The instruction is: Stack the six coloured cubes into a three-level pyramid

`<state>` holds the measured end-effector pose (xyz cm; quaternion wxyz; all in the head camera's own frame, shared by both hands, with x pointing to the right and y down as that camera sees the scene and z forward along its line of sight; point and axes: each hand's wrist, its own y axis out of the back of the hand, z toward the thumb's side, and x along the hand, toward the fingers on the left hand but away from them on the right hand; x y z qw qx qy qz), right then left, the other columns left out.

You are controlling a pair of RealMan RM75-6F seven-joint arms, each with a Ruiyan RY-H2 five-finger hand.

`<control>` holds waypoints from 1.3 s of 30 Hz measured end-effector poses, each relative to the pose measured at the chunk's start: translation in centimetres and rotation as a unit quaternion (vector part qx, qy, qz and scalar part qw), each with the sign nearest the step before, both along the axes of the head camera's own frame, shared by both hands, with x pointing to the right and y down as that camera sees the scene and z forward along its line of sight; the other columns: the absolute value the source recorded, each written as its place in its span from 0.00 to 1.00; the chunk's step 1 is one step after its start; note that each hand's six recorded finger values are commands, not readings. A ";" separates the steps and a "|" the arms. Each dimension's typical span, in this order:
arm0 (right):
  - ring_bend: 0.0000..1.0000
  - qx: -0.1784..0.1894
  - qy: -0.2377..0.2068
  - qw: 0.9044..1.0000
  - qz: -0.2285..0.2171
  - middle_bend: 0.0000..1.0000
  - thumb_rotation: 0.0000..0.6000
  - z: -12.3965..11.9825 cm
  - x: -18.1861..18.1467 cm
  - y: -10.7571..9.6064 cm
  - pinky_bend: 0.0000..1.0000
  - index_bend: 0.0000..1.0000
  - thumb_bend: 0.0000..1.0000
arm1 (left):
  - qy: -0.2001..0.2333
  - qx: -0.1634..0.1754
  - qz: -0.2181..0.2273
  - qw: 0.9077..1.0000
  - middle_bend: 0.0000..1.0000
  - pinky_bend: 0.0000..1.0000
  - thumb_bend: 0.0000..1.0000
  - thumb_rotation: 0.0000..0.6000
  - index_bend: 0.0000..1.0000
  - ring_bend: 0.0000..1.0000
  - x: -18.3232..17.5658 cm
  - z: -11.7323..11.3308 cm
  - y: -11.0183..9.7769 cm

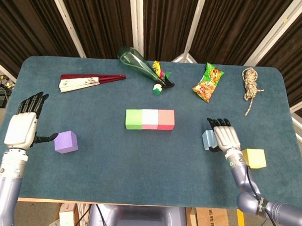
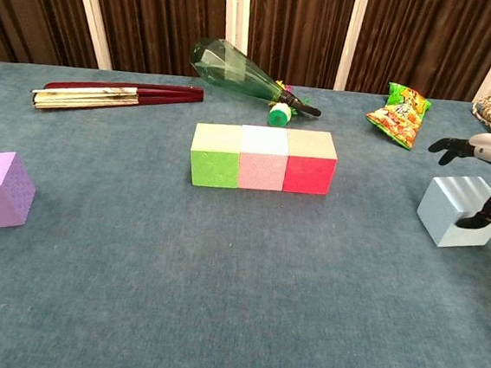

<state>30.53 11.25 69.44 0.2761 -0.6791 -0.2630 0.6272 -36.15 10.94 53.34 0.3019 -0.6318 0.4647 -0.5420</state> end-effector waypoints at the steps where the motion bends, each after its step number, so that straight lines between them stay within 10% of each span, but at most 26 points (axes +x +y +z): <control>1: 0.09 0.001 0.000 1.000 0.000 0.17 1.00 0.0 -0.1 -0.1 0.00 0.00 0.22 | 0.000 0.000 0.000 1.000 0.00 0.00 0.03 1.00 0.00 0.00 0.0 0.0 0.0; 27: 0.12 -0.023 0.037 0.999 0.006 0.20 1.00 -0.2 1.5 0.1 0.00 0.00 0.24 | 0.005 -0.002 0.000 1.000 0.00 0.00 0.04 1.00 0.00 0.00 0.1 -0.1 0.0; 39: 0.35 -0.019 0.037 0.999 -0.006 0.41 1.00 -0.5 1.5 0.3 0.00 0.01 0.30 | 0.007 -0.001 0.001 1.000 0.00 0.00 0.04 1.00 0.00 0.00 0.1 -0.2 0.0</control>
